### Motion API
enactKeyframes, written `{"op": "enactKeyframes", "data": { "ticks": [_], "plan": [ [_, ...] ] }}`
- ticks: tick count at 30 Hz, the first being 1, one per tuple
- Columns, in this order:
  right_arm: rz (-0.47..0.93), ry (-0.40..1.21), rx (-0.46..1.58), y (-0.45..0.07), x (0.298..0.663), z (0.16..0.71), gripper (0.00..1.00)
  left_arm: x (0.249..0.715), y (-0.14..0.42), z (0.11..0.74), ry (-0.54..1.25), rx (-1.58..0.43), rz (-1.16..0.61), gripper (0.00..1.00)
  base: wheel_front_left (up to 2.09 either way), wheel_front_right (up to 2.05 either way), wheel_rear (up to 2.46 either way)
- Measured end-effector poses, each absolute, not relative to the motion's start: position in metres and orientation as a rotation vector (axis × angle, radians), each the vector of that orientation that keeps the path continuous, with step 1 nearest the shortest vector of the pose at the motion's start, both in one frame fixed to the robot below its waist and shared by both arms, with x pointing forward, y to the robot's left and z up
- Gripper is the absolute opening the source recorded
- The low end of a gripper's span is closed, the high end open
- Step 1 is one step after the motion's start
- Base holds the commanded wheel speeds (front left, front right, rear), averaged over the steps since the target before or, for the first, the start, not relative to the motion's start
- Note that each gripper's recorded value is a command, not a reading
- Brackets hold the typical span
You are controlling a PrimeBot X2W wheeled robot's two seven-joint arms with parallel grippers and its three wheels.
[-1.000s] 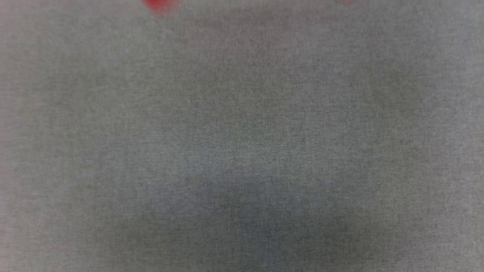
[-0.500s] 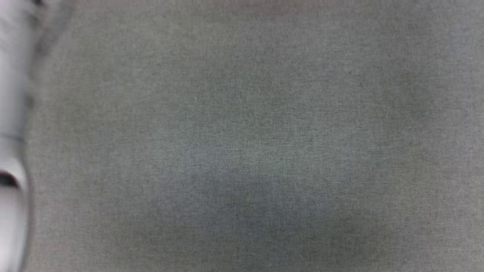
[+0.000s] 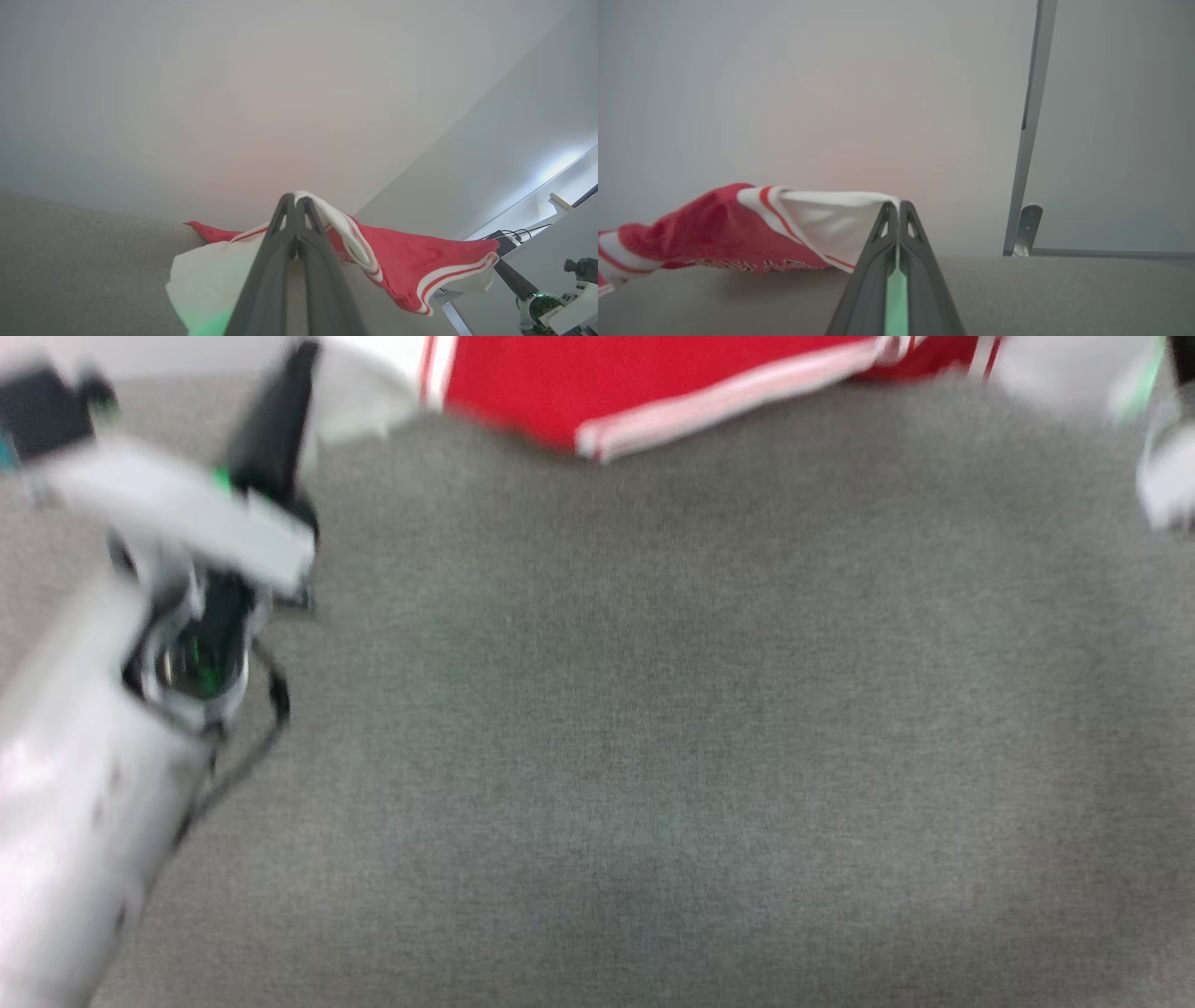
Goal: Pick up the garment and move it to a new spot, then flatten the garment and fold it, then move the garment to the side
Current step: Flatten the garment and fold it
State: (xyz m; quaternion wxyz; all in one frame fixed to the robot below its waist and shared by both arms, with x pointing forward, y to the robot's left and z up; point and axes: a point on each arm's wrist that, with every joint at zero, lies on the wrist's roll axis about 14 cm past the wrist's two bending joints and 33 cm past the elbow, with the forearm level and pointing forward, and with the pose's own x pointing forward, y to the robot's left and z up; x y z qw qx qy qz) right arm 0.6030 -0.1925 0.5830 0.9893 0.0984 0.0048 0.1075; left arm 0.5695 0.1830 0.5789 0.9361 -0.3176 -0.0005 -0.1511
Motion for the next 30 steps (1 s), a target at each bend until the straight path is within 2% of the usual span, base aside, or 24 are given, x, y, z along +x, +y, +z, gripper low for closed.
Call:
{"op": "enactKeyframes", "data": {
  "ticks": [11,16,24,30],
  "plan": [
    [0.231,0.268,0.206,-0.214,0.487,0.528,0.0,0.458,0.199,0.5,0.2,-0.733,-0.247,0.0,0.0,0.0,0.0],
    [0.204,0.359,0.212,-0.22,0.444,0.513,0.0,0.423,0.196,0.482,0.263,-0.771,-0.227,0.0,0.0,0.0,0.0],
    [0.172,0.45,0.202,-0.223,0.403,0.503,0.0,0.38,0.193,0.471,0.339,-0.804,-0.189,0.0,0.0,0.0,0.0],
    [0.172,0.533,0.185,-0.221,0.391,0.49,0.0,0.369,0.193,0.472,0.344,-0.801,-0.165,0.0,0.0,0.0,0.0]
  ]
}}
